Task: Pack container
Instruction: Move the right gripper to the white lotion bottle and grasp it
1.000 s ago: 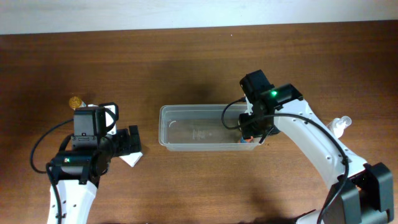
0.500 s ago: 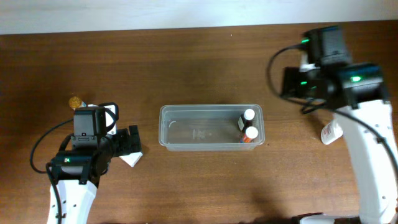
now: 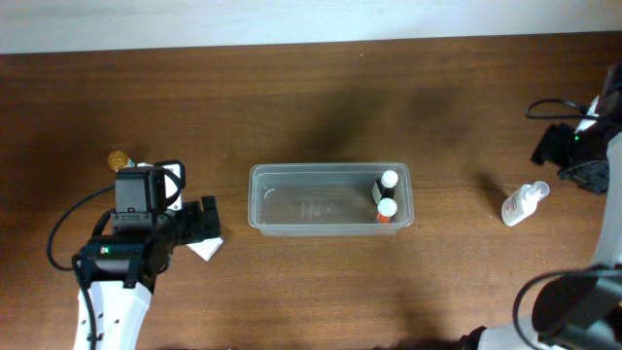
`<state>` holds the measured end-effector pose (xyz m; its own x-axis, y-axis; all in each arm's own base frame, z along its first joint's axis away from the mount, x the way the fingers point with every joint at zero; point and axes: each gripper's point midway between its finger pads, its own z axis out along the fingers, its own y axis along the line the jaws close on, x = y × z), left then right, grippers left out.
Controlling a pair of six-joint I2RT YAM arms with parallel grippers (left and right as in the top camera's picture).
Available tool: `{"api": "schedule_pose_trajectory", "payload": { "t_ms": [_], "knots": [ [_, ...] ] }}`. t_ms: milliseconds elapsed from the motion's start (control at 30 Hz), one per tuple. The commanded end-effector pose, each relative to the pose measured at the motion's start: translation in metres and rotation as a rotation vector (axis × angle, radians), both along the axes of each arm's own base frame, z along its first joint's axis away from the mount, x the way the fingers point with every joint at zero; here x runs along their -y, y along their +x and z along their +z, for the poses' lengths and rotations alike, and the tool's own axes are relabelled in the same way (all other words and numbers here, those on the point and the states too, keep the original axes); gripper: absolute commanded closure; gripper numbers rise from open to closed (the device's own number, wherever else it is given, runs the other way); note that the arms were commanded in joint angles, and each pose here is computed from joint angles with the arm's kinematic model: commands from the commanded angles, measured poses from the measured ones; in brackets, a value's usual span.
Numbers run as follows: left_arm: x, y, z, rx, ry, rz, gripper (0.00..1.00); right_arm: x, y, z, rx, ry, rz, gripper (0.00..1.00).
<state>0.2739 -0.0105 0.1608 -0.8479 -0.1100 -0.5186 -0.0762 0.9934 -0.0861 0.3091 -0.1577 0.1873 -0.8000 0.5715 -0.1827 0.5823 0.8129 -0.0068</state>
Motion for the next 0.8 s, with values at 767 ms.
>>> {"api": "schedule_pose_trajectory", "payload": {
  "t_ms": [767],
  "knots": [
    [0.001, 0.006, 0.001, -0.005, -0.010, -0.001, 0.01, -0.006, -0.009, -0.072, -0.160, 0.131, 0.022, 0.59]
  ]
}}
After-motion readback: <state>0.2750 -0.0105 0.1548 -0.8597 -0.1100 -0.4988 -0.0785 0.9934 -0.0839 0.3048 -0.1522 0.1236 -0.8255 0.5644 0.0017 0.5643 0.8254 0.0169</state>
